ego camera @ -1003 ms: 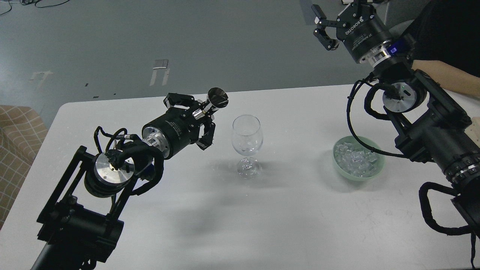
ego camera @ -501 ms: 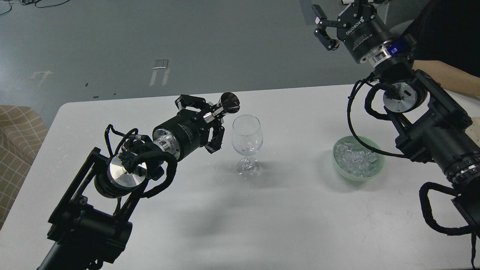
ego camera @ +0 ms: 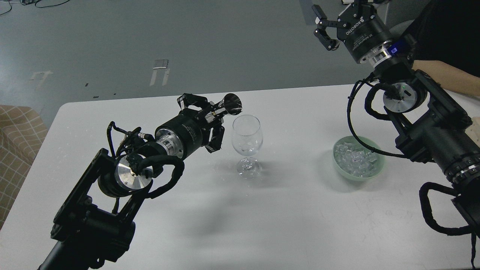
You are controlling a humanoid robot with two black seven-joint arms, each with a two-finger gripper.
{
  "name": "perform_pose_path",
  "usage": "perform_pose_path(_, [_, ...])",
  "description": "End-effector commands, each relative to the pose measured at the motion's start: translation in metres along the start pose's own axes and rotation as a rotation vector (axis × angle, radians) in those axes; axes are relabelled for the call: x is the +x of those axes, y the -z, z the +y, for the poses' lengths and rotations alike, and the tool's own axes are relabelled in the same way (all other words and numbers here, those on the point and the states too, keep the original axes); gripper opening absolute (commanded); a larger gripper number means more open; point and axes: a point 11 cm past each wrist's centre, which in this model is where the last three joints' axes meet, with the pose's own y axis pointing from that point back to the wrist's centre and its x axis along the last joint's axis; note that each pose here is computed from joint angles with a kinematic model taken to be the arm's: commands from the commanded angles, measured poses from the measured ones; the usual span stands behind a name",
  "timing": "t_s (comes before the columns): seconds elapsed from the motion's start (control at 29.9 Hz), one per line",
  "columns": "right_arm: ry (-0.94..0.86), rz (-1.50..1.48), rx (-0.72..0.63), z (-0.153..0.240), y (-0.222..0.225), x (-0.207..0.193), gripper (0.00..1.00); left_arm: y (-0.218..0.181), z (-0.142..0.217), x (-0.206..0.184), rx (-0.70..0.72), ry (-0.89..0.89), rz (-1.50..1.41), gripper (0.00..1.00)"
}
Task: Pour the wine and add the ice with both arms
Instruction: 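Tilt the jigger with the left gripper to pour into the glass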
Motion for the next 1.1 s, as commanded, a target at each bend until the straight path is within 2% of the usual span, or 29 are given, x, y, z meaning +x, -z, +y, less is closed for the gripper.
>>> perform_pose_path(0.0, [0.0,0.0,0.0,0.0,0.0,0.0,1.0,-0.0007,-0.0008,-0.0022,-0.005,0.001,-0.017,0.0])
perform_pose_path(1.07, [0.0,0.001,0.001,0.0,0.0001,0.0,1.0,0.0017,-0.0019,-0.003,-0.049,-0.009,-0.212,0.0])
